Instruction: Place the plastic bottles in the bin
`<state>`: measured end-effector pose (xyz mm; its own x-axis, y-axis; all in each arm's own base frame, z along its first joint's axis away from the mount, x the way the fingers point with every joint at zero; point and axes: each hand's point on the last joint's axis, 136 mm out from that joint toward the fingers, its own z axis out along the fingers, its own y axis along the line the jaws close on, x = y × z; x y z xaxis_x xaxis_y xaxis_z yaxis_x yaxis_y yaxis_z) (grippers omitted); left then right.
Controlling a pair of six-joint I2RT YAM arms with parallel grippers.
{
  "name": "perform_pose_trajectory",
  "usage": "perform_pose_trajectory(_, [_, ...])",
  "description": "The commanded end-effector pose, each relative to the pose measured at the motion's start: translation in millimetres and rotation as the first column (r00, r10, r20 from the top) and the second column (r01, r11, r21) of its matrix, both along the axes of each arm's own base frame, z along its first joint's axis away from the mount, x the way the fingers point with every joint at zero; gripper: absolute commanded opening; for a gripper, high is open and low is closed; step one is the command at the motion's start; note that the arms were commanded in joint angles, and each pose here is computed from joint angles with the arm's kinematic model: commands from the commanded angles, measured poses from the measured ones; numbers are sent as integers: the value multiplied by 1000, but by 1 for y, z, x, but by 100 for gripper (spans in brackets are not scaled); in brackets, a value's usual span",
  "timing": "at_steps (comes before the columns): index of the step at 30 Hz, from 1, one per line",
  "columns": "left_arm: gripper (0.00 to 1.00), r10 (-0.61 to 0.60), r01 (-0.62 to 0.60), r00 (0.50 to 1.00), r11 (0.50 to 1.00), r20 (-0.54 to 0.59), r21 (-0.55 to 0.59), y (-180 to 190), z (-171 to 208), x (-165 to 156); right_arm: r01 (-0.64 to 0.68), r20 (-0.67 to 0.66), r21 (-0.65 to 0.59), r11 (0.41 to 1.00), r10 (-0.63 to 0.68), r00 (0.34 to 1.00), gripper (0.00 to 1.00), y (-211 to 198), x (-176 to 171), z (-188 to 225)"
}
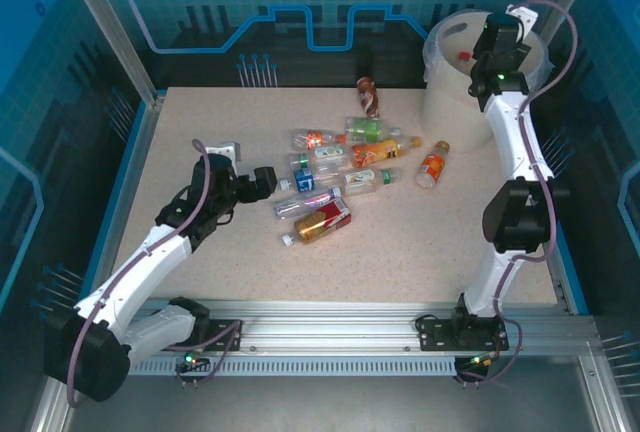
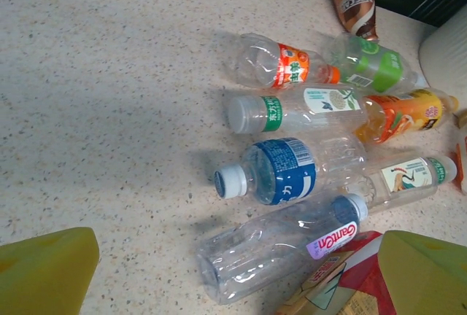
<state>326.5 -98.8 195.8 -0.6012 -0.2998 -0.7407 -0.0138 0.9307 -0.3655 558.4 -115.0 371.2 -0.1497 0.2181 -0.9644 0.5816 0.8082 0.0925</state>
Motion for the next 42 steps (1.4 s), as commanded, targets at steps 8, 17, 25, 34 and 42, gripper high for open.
perform_pose_trajectory(8, [99,73,-75,992,997,-101,-11,14,-26,-8,44,-179,-20,999,-47,983,67,-32,27,-38])
perform_pose_trajectory(17, [99,84,-88,987,996,-137,-24,14,-35,-6,47,-179,11,999,-45,983,83,-27,26,-30])
perform_pose_trajectory(25, [99,74,-85,984,995,-159,-60,7,-39,-2,-30,-120,-2,1000,30,992,89,-1,6,18])
perform_pose_trajectory(34, [99,88,-105,977,991,-196,-79,6,-47,2,-162,-32,11,987,162,986,98,34,-43,58])
perform_pose_trajectory(42, [99,142,-167,970,979,-199,-116,12,-50,8,-299,4,142,944,302,953,100,70,-118,35])
